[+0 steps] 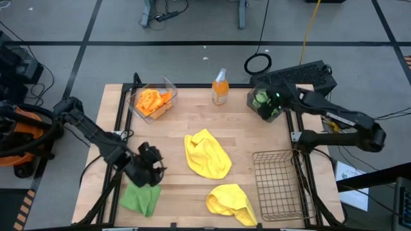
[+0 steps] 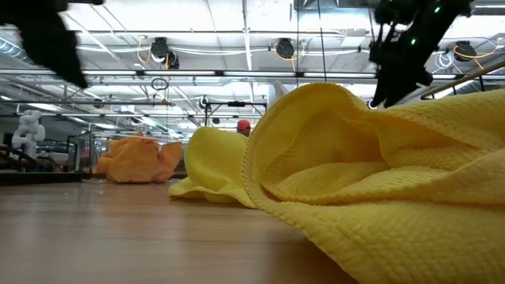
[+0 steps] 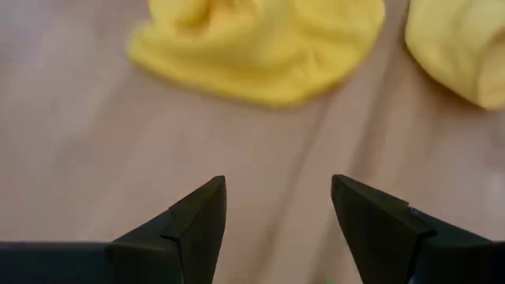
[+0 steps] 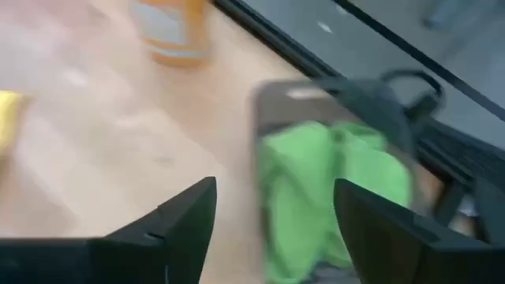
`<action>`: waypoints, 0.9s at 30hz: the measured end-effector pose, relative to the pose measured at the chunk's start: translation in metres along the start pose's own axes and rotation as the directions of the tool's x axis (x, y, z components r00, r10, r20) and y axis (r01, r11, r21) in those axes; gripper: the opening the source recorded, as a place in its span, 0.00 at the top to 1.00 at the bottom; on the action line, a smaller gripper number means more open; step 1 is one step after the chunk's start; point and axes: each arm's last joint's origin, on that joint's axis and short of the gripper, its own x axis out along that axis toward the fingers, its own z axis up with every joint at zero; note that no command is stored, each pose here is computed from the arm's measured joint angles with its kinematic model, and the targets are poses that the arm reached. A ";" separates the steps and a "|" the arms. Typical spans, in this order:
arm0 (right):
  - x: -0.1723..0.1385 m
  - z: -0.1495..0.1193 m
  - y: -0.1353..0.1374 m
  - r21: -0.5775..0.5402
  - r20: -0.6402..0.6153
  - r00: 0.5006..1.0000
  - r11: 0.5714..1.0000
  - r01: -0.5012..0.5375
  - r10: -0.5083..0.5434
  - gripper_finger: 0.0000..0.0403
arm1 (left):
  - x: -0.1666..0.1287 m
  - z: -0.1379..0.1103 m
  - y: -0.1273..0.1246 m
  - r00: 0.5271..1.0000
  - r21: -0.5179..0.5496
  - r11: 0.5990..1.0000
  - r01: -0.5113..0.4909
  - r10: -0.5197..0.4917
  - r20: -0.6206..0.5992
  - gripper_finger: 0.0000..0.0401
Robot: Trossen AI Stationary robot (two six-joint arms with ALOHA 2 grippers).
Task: Sort microfiber towel by color & place in baskets
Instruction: Put the green microfiber cloth into the black bin
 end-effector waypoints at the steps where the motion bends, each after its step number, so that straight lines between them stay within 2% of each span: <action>1: -0.006 -0.002 0.005 -0.009 0.023 0.999 1.000 -0.029 0.029 0.38 | -0.003 -0.005 -0.002 1.000 -0.031 0.999 0.012 -0.012 -0.020 0.41; 7: -0.028 -0.016 0.036 -0.083 0.130 0.965 0.972 -0.219 0.228 0.38 | -0.019 -0.032 -0.013 0.994 -0.081 0.994 0.075 -0.081 -0.073 0.41; 11: -0.029 -0.029 0.058 -0.148 0.181 0.916 0.931 -0.335 0.358 0.38 | -0.026 -0.048 -0.016 0.985 -0.088 0.992 0.089 -0.101 -0.140 0.41; 14: -0.027 -0.039 0.073 -0.192 0.199 0.876 0.894 -0.406 0.440 0.38 | -0.027 -0.059 -0.018 0.968 -0.102 0.992 0.074 -0.096 -0.233 0.40; 17: -0.026 -0.048 0.086 -0.235 0.206 0.838 0.857 -0.459 0.506 0.38 | -0.024 -0.069 -0.020 0.939 -0.116 0.993 0.035 -0.072 -0.336 0.33; 21: -0.023 -0.058 0.100 -0.274 0.204 0.801 0.818 -0.506 0.563 0.38 | -0.017 -0.079 -0.019 0.912 -0.089 0.994 -0.066 0.024 -0.410 0.18; 25: -0.020 -0.064 0.110 -0.304 0.177 0.809 0.812 -0.497 0.561 0.38 | -0.008 -0.087 -0.017 0.884 -0.039 0.986 -0.161 0.126 -0.450 0.03; 27: -0.018 -0.067 0.114 -0.311 0.167 0.818 0.817 -0.486 0.550 0.38 | -0.004 -0.091 -0.018 0.872 -0.033 0.982 -0.188 0.151 -0.465 0.02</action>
